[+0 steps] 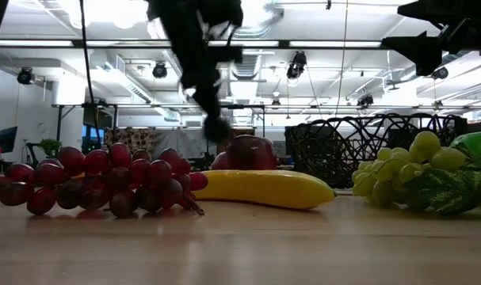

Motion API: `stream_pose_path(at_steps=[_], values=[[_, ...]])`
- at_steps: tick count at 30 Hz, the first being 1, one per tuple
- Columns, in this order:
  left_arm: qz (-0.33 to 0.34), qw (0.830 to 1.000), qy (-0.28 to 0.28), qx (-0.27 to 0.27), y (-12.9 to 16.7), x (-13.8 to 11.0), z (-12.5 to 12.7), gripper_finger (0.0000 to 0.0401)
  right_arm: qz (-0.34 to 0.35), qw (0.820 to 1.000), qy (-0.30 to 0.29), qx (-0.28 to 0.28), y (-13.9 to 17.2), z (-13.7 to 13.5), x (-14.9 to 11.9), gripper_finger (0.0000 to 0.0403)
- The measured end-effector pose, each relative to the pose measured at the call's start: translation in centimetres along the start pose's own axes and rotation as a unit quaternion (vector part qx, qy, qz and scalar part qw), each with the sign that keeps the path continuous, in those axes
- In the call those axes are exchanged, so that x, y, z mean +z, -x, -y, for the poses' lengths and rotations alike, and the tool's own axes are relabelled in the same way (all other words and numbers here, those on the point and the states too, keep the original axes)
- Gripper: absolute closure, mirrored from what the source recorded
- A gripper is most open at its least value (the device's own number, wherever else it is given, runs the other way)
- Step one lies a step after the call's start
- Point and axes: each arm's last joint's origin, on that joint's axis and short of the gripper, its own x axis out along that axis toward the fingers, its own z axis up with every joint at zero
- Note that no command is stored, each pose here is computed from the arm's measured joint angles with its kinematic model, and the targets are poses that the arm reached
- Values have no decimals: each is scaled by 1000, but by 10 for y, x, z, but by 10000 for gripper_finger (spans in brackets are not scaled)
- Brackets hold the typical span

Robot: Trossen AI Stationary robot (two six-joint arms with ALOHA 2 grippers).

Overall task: Build produce basket
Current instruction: Put the purple plum into the wire basket

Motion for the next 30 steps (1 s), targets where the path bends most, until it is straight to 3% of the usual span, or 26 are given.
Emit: stream_pose_path(at_steps=[7, 15, 20, 26, 30], values=[[147, 987, 62, 8, 43, 50, -11, 175, -16, 1000, 7, 9, 4, -1, 12, 78], [319, 943, 94, -26, 57, 79, -12, 176, -19, 997, 13, 67, 6, -5, 20, 79], [366, 924, 108, -23, 48, 89, -9, 176, 7, 995, 47, 88, 5, -6, 17, 79], [399, 910, 108, -35, 20, 101, 2, 176, 71, 981, 70, 165, 6, -10, 14, 79], [421, 900, 110, -39, 2, 108, 8, 176, 70, 980, 74, 170, 6, -10, 14, 79]])
